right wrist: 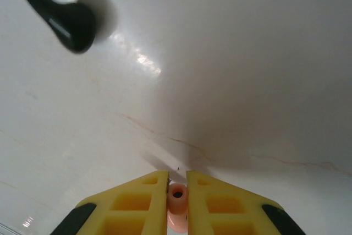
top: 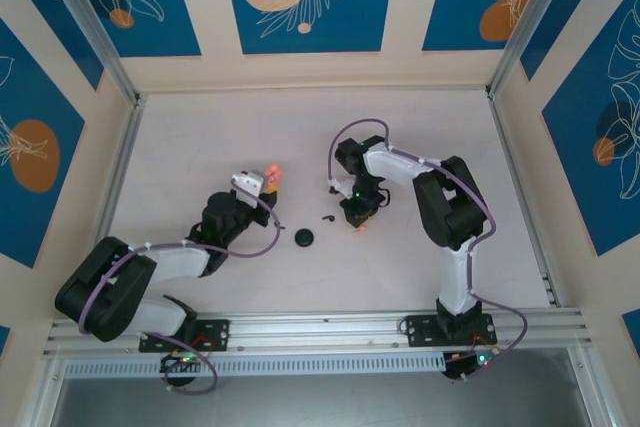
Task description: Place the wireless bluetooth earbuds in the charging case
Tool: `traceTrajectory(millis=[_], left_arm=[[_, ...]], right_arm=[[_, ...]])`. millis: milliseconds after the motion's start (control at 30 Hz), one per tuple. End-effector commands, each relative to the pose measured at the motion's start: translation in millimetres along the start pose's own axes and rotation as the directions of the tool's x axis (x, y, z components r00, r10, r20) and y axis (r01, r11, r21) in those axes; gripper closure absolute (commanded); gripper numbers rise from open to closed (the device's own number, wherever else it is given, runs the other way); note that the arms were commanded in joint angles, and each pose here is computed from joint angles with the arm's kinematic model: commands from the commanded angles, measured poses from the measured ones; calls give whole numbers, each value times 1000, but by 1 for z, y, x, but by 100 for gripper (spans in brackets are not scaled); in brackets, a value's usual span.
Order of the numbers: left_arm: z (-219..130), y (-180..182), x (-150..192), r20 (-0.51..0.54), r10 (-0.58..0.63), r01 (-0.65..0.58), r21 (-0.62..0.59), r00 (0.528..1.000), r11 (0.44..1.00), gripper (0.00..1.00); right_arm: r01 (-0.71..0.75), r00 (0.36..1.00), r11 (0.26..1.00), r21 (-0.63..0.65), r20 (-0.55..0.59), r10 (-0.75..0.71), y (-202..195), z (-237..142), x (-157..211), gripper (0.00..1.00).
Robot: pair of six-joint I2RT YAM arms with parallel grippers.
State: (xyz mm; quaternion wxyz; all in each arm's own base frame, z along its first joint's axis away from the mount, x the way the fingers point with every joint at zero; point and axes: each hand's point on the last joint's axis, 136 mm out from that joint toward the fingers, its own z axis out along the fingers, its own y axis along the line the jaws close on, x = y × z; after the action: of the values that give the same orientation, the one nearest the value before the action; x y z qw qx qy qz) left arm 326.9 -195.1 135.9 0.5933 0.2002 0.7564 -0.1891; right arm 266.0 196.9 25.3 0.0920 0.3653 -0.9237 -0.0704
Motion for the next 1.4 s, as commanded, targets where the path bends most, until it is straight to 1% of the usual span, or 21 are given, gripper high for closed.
traceTrajectory(millis=[0,133,267,333,433,467,533,600,633,667,700,733,767,800,900,1067,1200,1367], left_arm=[[3,1,-15,35,-2,2,9,999,1000,85],[3,2,-15,34,2,-2,6,999,1000,85],[3,2,-17,37,4,-4,7,999,1000,85],[2,2,-17,38,6,-6,7,999,1000,85],[2,2,-18,41,10,-11,4,999,1000,85],[2,3,-19,42,13,-13,3,999,1000,85],[3,3,-20,43,18,-18,-1,999,1000,85],[3,4,-21,42,21,-21,-4,999,1000,85],[3,4,-20,39,21,-21,-5,999,1000,85],[3,4,-21,41,21,-21,-5,999,1000,85],[3,4,-21,39,19,-19,-4,999,1000,85],[3,4,-22,39,19,-19,-4,999,1000,85],[3,4,-22,37,18,-18,-3,999,1000,85],[4,4,-21,34,17,-17,-5,999,1000,85],[4,5,-21,28,18,-18,-6,999,1000,85],[4,7,-21,27,11,-11,-7,1000,1000,85],[5,7,-22,32,-8,8,2,999,1000,85],[6,6,-21,34,-20,19,13,999,1000,85]], right_arm=[[52,997,999,8,-53,-52,2,10,7,84],[47,998,999,10,-50,-47,3,8,4,75],[19,1000,1000,22,-25,-18,3,-7,-2,67],[-26,999,1000,15,24,26,4,-25,-8,65],[-152,977,986,-63,143,160,14,-65,-21,64],[-225,957,970,-94,164,238,15,-77,-24,64],[-412,890,902,-130,152,429,12,-89,-22,65],[-615,770,767,-184,68,634,14,-93,-13,64],[-690,707,700,-184,32,706,14,-92,-8,65],[-766,629,619,-176,-5,777,15,-91,-1,65],[-808,573,555,-198,-46,818,22,-88,1,64],[-834,532,507,-216,-77,843,27,-86,0,64],[-856,495,462,-233,-106,863,31,-82,-2,64],[-871,469,434,-230,-130,873,36,-77,-2,64],[-911,403,376,-169,-179,897,40,-57,4,64],[-944,329,323,-60,-211,920,35,-28,19,63],[-956,289,292,-14,-206,935,28,-12,26,63],[-964,262,265,-10,-178,948,18,-2,25,61]])
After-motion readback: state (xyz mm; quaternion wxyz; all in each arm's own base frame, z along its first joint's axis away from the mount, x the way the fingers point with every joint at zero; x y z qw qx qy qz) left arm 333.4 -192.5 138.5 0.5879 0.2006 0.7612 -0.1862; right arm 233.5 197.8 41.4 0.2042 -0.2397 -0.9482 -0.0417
